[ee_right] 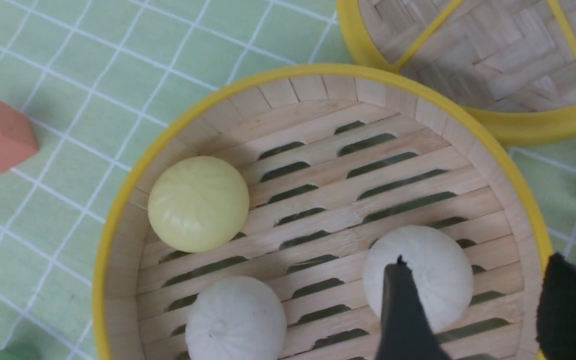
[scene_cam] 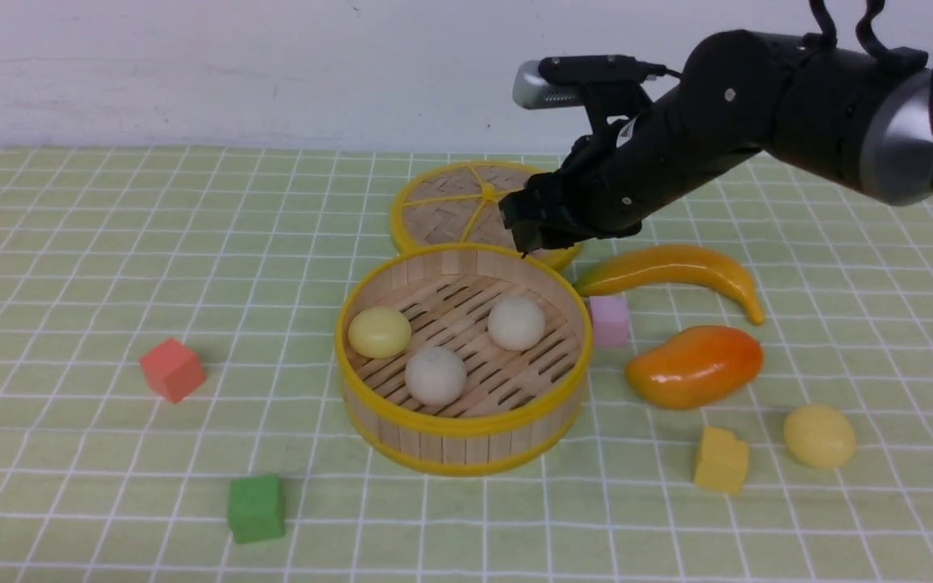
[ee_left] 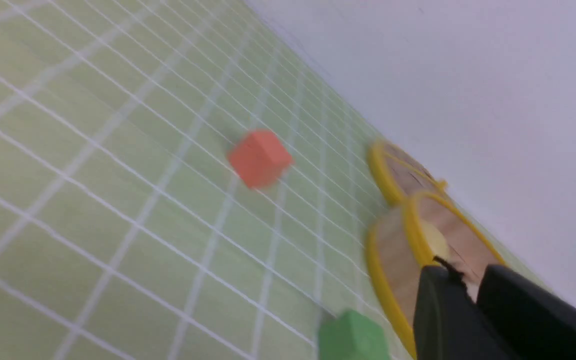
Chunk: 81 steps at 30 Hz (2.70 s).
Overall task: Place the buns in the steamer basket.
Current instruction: Use the right arm to grab a steamed stuffed bun
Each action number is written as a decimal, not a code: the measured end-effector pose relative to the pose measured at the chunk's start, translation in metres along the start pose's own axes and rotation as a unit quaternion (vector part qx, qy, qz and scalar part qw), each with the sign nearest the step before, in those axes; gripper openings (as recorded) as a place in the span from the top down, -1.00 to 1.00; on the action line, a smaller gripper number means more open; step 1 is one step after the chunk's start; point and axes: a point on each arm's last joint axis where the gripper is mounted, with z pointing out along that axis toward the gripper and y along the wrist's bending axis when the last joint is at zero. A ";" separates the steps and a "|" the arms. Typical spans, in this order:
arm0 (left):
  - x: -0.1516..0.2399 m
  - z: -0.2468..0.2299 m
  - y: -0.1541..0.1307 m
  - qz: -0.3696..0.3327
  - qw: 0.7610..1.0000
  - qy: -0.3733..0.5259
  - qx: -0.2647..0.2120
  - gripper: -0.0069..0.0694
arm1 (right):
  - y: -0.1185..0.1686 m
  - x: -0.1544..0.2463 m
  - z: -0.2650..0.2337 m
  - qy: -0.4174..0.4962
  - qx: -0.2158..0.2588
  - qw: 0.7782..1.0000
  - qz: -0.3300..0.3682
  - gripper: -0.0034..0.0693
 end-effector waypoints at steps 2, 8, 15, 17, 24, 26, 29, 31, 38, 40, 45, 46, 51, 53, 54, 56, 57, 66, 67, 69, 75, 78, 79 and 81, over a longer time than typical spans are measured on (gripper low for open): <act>0.000 0.000 0.002 -0.001 1.000 -0.003 -0.010 0.55 | 0.000 0.000 0.000 0.000 -0.001 1.000 0.001 -0.10; 0.007 0.000 0.009 -0.001 0.998 0.031 -0.049 0.54 | 0.002 0.001 0.000 0.006 -0.012 1.000 0.013 -0.10; 0.012 -0.001 0.014 -0.002 0.996 0.055 -0.076 0.53 | 0.006 0.001 -0.005 0.011 -0.022 0.999 0.021 -0.10; 0.012 -0.001 0.014 -0.002 0.995 0.056 -0.077 0.53 | 0.005 0.001 -0.010 0.016 -0.016 1.000 0.011 -0.10; 0.009 -0.001 0.011 -0.001 0.997 0.040 -0.059 0.52 | -0.024 0.011 -0.050 0.108 0.106 0.988 0.029 -0.10; 0.008 -0.001 0.011 0.016 0.997 0.039 -0.060 0.52 | -0.032 0.017 -0.055 0.128 0.140 0.981 0.029 -0.10; 0.007 -0.001 0.013 0.091 0.993 0.035 -0.065 0.50 | -0.048 0.035 -0.056 0.185 0.183 0.965 0.036 -0.10; 0.006 -0.001 0.013 0.131 0.988 0.034 -0.067 0.49 | -0.054 0.044 -0.053 0.203 0.178 0.961 0.054 -0.10; 0.009 -0.002 0.019 0.208 0.972 0.062 -0.092 0.48 | -0.100 0.069 -0.048 0.210 0.154 0.952 0.161 -0.10; 0.011 -0.002 0.021 0.224 0.967 0.072 -0.099 0.47 | -0.114 0.075 -0.048 0.205 0.154 0.948 0.186 -0.10; 0.011 -0.002 0.021 0.279 0.952 0.078 -0.095 0.46 | -0.120 0.097 -0.041 0.196 0.152 0.947 0.205 -0.10; 0.011 -0.002 0.021 0.290 0.949 0.079 -0.094 0.45 | -0.118 0.100 -0.042 0.190 0.151 0.948 0.205 -0.10; 0.011 -0.002 0.021 0.301 0.946 0.082 -0.091 0.44 | -0.111 0.106 -0.057 0.146 0.150 0.957 0.200 -0.10; 0.011 -0.002 0.021 0.297 0.947 0.083 -0.090 0.44 | -0.107 0.105 -0.069 0.114 0.155 0.963 0.190 -0.10; 0.012 -0.002 0.021 0.297 0.947 0.084 -0.089 0.44 | -0.106 0.104 -0.075 0.101 0.157 0.965 0.185 -0.10; 0.012 -0.002 0.021 0.300 0.946 0.087 -0.090 0.44 | -0.104 0.104 -0.080 0.090 0.159 0.967 0.180 -0.10; 0.012 -0.001 0.021 0.312 0.941 0.093 -0.094 0.44 | -0.103 0.106 -0.086 0.081 0.162 0.968 0.174 -0.10; 0.006 -0.002 0.025 0.246 0.955 0.044 -0.160 0.42 | -0.102 0.127 -0.083 0.101 0.165 0.965 0.175 -0.10; 0.006 -0.002 0.025 0.226 0.960 0.037 -0.163 0.42 | -0.103 0.127 -0.083 0.100 0.165 0.965 0.175 -0.10; 0.006 -0.002 0.024 0.202 0.965 0.029 -0.166 0.41 | -0.103 0.126 -0.083 0.097 0.165 0.966 0.175 -0.10; 0.008 -0.001 0.021 0.237 0.961 0.049 -0.137 0.40 | -0.103 0.125 -0.082 0.087 0.167 0.964 0.187 -0.10; 0.011 -0.001 0.021 0.273 0.951 0.066 -0.130 0.39 | -0.103 0.125 -0.082 0.086 0.167 0.964 0.188 -0.10; 0.011 -0.001 0.021 0.279 0.949 0.069 -0.130 0.39 | -0.103 0.125 -0.082 0.086 0.167 0.964 0.188 -0.10; 0.011 -0.001 0.021 0.283 0.948 0.071 -0.130 0.38 | -0.103 0.124 -0.083 0.084 0.167 0.964 0.190 -0.10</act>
